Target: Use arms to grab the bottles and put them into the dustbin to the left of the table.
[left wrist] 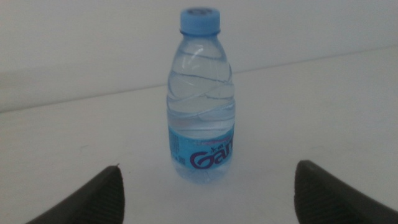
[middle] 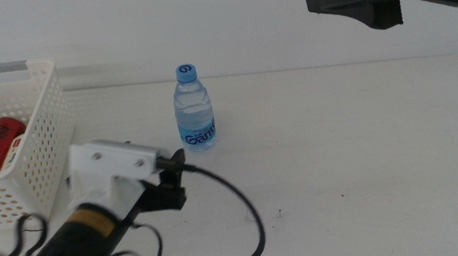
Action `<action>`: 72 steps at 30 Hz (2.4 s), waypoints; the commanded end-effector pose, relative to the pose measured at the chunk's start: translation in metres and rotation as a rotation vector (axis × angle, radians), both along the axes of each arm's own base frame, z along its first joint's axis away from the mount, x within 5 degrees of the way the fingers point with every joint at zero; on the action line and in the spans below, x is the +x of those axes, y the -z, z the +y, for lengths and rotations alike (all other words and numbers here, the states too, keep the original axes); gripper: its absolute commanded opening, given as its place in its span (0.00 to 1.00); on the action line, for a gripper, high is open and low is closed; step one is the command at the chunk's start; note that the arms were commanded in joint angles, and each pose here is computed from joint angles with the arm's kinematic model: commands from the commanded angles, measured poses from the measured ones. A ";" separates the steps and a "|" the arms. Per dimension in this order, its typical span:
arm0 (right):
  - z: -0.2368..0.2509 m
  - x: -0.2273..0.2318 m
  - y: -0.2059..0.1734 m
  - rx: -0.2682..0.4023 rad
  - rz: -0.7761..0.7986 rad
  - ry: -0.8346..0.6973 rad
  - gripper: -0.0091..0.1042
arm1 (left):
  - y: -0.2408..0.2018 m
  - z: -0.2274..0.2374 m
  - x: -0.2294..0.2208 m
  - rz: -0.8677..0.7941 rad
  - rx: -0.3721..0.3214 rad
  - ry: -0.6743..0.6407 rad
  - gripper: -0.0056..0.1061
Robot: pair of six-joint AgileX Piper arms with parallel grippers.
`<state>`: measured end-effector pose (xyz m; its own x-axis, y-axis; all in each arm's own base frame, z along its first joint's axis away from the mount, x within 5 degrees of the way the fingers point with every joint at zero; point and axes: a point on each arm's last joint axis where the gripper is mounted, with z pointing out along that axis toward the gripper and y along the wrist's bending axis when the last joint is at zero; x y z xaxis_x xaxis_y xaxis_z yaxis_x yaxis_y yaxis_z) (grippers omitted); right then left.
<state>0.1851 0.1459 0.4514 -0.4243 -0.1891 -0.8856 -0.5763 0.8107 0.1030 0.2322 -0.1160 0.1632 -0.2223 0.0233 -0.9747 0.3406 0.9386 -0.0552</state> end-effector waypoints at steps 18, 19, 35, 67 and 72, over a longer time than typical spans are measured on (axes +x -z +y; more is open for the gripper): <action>-0.001 -0.001 -0.003 0.007 -0.021 0.000 0.81 | 0.059 -0.050 0.118 0.009 0.025 -0.034 0.89; -0.001 -0.001 -0.003 0.007 -0.021 0.000 0.81 | 0.062 -0.052 0.122 0.008 0.024 -0.034 0.89; -0.001 -0.001 -0.003 0.007 -0.021 0.000 0.81 | 0.076 -0.055 0.159 -0.035 0.013 -0.069 0.89; -0.001 -0.001 -0.003 0.007 -0.021 0.000 0.81 | -0.159 0.037 0.090 0.595 0.319 0.094 0.03; -0.001 -0.001 -0.003 0.007 -0.021 0.000 0.81 | -0.199 0.105 0.104 0.711 0.302 -0.021 0.03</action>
